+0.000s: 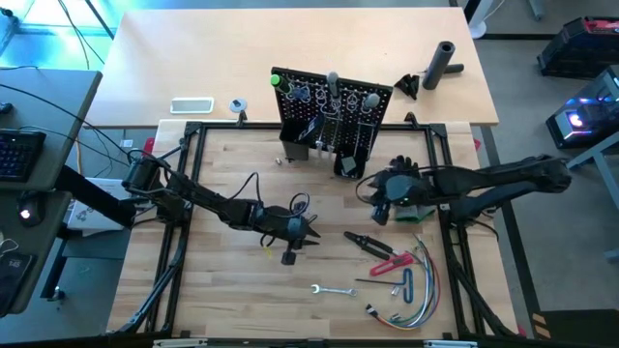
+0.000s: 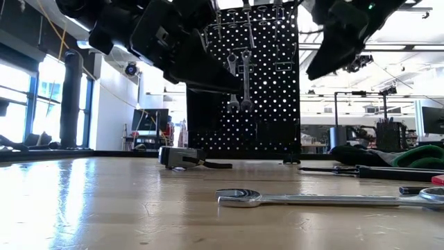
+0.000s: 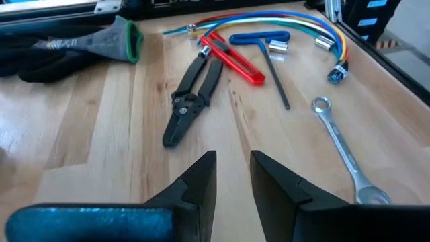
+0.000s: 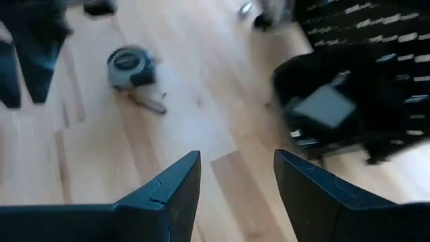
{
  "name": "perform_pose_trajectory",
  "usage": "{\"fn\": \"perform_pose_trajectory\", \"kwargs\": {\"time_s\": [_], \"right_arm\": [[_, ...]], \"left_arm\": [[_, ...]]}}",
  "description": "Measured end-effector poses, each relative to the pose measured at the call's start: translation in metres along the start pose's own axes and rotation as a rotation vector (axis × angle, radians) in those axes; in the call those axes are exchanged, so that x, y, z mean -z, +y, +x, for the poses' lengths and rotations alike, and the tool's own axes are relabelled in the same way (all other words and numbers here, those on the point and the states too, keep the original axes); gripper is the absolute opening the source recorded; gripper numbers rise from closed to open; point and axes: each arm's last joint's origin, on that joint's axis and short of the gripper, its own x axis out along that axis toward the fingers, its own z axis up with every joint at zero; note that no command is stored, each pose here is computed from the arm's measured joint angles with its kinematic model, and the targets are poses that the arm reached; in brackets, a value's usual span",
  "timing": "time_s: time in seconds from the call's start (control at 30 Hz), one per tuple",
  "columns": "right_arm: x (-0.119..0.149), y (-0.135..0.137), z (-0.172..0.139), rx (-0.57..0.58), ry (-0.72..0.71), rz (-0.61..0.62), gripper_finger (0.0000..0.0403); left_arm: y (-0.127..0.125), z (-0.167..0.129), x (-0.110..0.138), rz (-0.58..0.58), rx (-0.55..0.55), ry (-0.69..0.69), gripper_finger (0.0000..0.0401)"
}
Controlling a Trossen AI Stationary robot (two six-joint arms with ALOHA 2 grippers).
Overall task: Hang tools onto peg board
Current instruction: Put the silver socket driver on the right black bin on the peg board
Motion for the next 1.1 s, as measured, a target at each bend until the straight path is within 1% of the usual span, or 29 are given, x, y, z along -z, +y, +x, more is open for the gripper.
{"fn": "perform_pose_trajectory", "kwargs": {"time_s": [0.07, 0.17, 0.23, 0.27, 0.37, 0.5, 0.63, 0.83, 0.97, 1.1], "right_arm": [[0.002, -0.006, -0.01, 0.051, -0.012, 0.024, 0.0185], [0.01, -0.018, -0.023, 0.178, 0.001, 0.08, 0.0185], [0.015, -0.024, -0.026, 0.252, -0.016, 0.117, 0.0185], [0.017, -0.025, -0.026, 0.264, -0.036, 0.134, 0.0185], [0.022, -0.026, -0.015, 0.256, -0.093, 0.158, 0.0185], [0.037, -0.037, 0.007, 0.306, -0.111, 0.192, 0.0185], [0.047, -0.052, 0.026, 0.339, -0.192, 0.236, 0.0185], [0.047, -0.072, 0.04, 0.3, -0.364, 0.28, 0.0185], [0.045, -0.085, 0.043, 0.263, -0.397, 0.265, 0.0185], [0.043, -0.094, 0.048, 0.254, -0.404, 0.262, 0.0185]], "left_arm": [[0.0, 0.0, 0.0, 0.011, -0.001, 0.002, 0.0085], [0.0, 0.0, 0.001, 0.018, -0.019, 0.012, 0.0085], [0.001, 0.0, 0.001, 0.027, -0.039, 0.014, 0.0085], [0.001, 0.0, 0.001, 0.035, -0.046, 0.014, 0.0085], [0.003, 0.0, 0.001, 0.058, -0.068, 0.012, 0.0085], [0.01, 0.0, 0.0, 0.047, -0.087, 0.002, 0.0085], [0.014, 0.0, 0.001, 0.024, -0.101, 0.01, 0.0085], [0.016, 0.0, 0.003, 0.017, -0.102, 0.03, 0.0085], [0.016, 0.0, 0.003, 0.015, -0.103, 0.028, 0.0085], [0.018, 0.0, 0.003, 0.013, -0.105, 0.025, 0.0085]]}}
